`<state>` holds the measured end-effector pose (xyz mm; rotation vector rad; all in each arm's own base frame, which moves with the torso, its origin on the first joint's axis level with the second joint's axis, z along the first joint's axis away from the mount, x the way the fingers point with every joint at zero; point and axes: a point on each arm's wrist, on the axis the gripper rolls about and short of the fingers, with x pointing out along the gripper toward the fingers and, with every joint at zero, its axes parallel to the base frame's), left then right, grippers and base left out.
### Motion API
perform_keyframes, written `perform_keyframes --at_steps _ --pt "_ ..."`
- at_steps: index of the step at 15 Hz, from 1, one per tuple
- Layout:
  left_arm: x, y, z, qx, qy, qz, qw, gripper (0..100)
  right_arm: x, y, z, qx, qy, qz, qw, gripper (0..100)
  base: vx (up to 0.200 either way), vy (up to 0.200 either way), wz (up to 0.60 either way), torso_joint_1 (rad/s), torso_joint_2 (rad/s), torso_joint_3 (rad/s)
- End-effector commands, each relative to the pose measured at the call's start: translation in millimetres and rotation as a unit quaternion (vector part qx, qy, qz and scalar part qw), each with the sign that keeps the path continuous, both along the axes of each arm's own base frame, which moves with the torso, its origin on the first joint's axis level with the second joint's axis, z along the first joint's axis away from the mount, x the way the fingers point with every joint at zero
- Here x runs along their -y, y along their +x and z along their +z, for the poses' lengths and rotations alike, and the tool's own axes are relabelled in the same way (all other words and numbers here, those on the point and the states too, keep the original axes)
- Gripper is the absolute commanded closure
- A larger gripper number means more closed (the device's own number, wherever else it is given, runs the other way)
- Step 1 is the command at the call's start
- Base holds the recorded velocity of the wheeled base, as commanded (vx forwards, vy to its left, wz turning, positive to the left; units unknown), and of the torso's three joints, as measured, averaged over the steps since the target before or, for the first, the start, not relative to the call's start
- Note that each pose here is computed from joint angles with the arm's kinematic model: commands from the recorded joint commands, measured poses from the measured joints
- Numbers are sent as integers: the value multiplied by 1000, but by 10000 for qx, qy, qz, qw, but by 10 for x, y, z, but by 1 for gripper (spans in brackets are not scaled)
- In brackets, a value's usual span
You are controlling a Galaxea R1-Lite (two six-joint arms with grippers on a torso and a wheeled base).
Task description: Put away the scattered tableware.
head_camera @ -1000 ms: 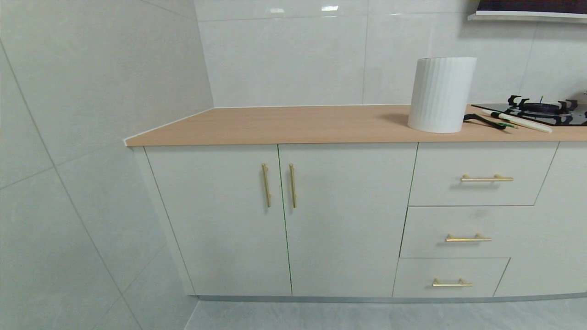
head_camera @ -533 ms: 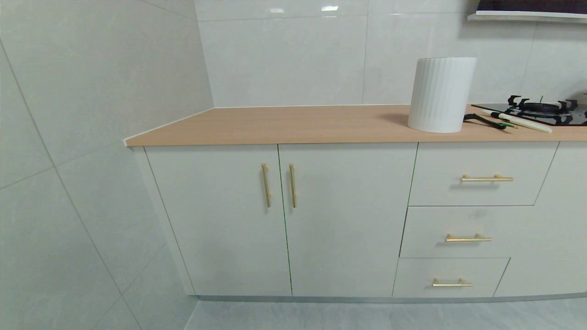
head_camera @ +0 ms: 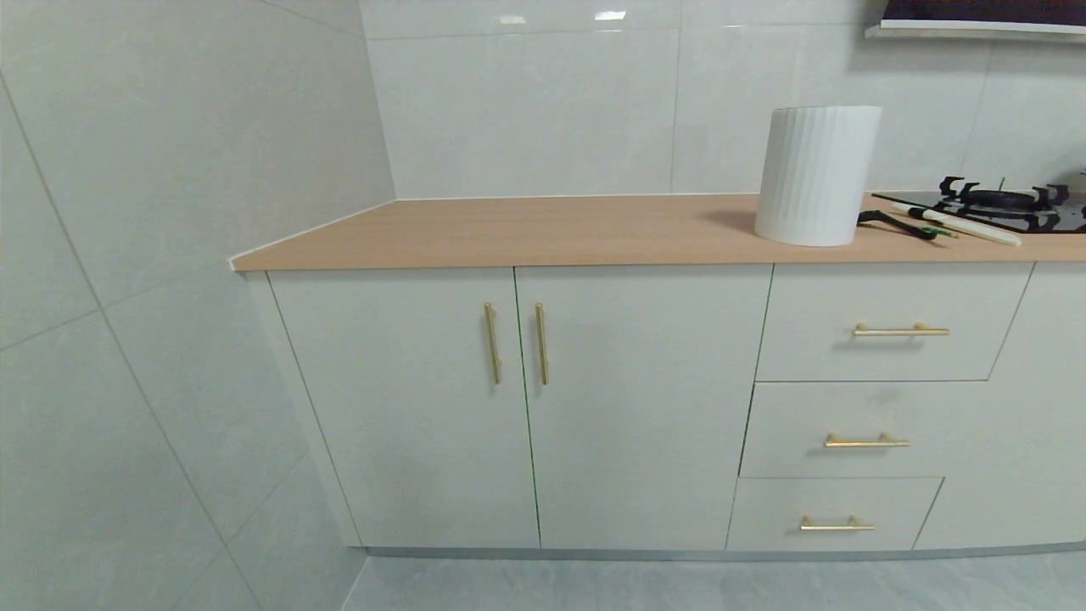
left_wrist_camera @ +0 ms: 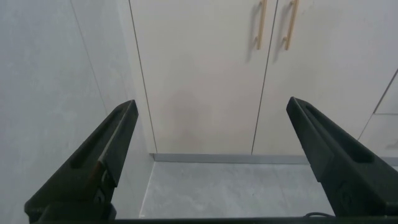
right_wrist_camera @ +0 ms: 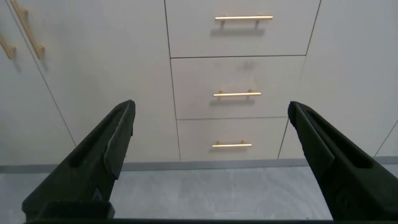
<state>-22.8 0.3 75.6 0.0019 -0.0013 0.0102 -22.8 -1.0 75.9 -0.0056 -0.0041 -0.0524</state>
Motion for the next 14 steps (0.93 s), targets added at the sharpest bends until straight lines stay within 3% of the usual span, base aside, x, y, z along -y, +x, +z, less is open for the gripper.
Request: perform_keyframes --at_steps 1,14 --pt "0 0 0 1 6 3 10000 0 0 1 1 -6 -2 1 10000 0 0 -200 0 2 2 -2" --pt "0 0 0 1 -2 3 10000 0 0 1 1 -6 -2 1 10000 0 0 -200 0 3 3 1"
